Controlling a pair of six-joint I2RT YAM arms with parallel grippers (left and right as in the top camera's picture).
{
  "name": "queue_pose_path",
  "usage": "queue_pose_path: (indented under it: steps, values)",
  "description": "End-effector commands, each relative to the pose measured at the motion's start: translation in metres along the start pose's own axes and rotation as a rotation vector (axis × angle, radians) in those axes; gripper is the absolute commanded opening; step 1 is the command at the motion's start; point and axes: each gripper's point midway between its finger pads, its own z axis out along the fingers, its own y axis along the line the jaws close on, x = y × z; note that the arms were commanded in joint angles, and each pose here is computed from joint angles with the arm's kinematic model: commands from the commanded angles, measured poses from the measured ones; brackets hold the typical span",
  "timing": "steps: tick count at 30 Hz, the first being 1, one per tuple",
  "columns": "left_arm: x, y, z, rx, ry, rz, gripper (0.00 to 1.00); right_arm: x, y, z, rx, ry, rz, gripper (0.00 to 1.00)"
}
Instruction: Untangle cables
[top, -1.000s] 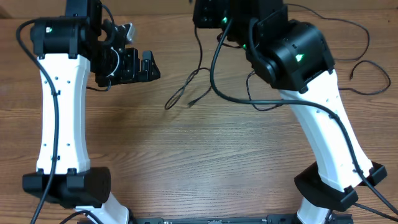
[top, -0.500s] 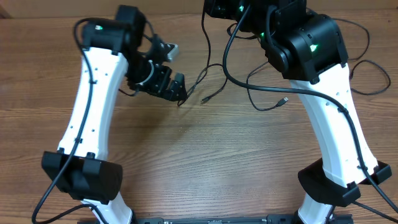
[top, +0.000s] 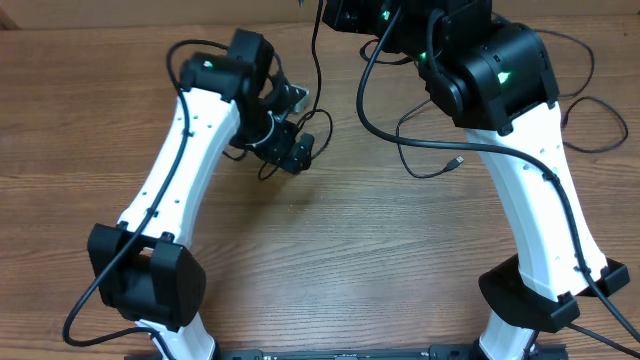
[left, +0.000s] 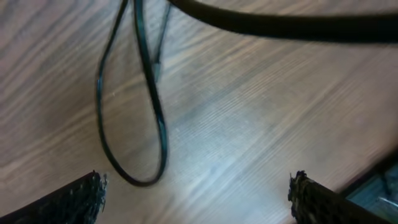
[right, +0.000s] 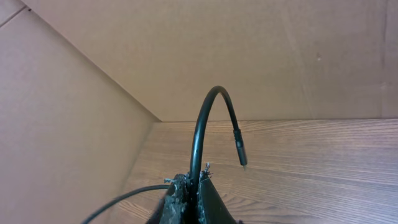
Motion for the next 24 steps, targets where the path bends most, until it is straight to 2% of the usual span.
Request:
queue_pose_path:
  steps: [1, 3, 10, 14, 24]
  values:
    - [0.005, 0.023, 0.019, -0.144, 0.037, -0.073, 0.95, -0.008, 0.01, -0.012, -0.034, -0.024, 0.0, 0.04]
    - [0.001, 0.031, 0.021, -0.186, 0.021, -0.095, 0.85, -0.008, 0.01, -0.012, -0.033, -0.022, 0.0, 0.04]
    - [-0.013, 0.027, 0.023, -0.156, -0.035, -0.072, 0.74, -0.006, 0.008, -0.012, -0.028, -0.013, 0.001, 0.04]
    - [-0.015, 0.011, 0.025, -0.065, -0.045, -0.026, 0.74, -0.006, 0.008, -0.012, -0.028, -0.013, 0.002, 0.04]
    - [-0.017, 0.01, 0.025, -0.06, -0.053, -0.023, 0.75, -0.007, 0.009, -0.012, -0.031, -0.018, 0.001, 0.04]
